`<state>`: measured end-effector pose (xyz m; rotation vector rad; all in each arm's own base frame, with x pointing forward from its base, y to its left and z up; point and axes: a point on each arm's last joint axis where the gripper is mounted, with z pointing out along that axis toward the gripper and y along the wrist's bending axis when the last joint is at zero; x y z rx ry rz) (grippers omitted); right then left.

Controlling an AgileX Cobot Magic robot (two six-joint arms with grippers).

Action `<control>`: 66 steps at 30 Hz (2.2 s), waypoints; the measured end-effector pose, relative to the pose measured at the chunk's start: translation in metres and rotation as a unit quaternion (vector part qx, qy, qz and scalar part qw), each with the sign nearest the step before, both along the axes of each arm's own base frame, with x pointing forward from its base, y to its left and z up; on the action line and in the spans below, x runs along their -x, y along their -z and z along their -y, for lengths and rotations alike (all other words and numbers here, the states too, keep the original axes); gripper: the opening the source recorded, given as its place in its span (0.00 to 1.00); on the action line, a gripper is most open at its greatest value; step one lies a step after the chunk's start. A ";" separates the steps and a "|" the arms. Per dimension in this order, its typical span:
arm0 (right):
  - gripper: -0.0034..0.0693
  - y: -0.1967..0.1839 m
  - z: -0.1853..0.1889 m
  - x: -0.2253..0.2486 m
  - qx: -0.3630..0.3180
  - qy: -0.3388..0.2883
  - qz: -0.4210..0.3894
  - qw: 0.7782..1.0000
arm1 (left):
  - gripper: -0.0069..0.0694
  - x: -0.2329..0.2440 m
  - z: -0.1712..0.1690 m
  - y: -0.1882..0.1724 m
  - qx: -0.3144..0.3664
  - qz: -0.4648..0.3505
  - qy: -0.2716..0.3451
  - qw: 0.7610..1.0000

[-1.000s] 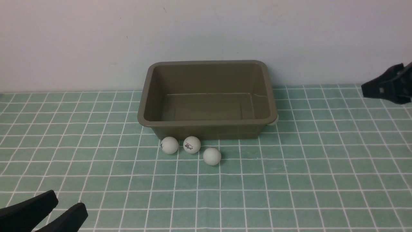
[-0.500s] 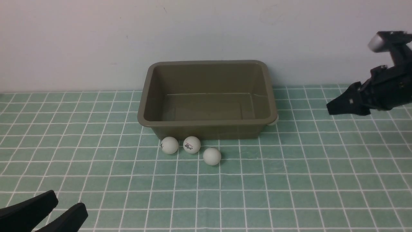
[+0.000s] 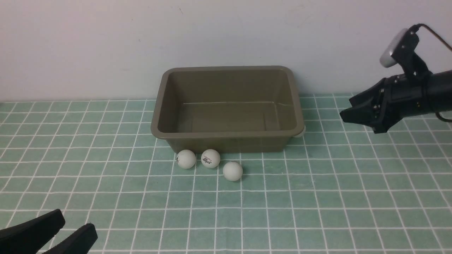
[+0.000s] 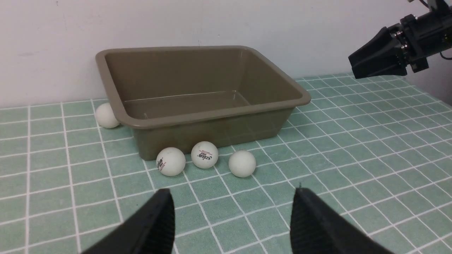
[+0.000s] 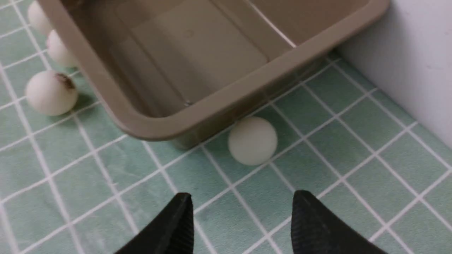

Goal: Put the table tennis balls in the box on the green coffee tablecloth.
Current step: 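Reach for and grasp a ping pong ball on the table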

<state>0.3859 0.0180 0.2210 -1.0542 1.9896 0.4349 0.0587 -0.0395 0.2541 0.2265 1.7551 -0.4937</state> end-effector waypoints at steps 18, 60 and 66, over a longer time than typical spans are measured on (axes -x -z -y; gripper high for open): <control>0.65 0.060 -0.059 -0.044 0.016 0.015 -0.017 1.000 | 0.62 0.000 0.000 0.000 0.000 -0.001 0.001 1.000; 0.65 0.099 -0.069 -0.057 0.062 -0.048 0.073 0.994 | 0.62 0.000 0.000 0.000 0.000 -0.002 0.002 1.000; 0.60 0.107 -0.069 -0.060 0.050 -0.033 0.075 0.995 | 0.62 0.000 0.000 0.000 -0.001 -0.001 0.002 1.000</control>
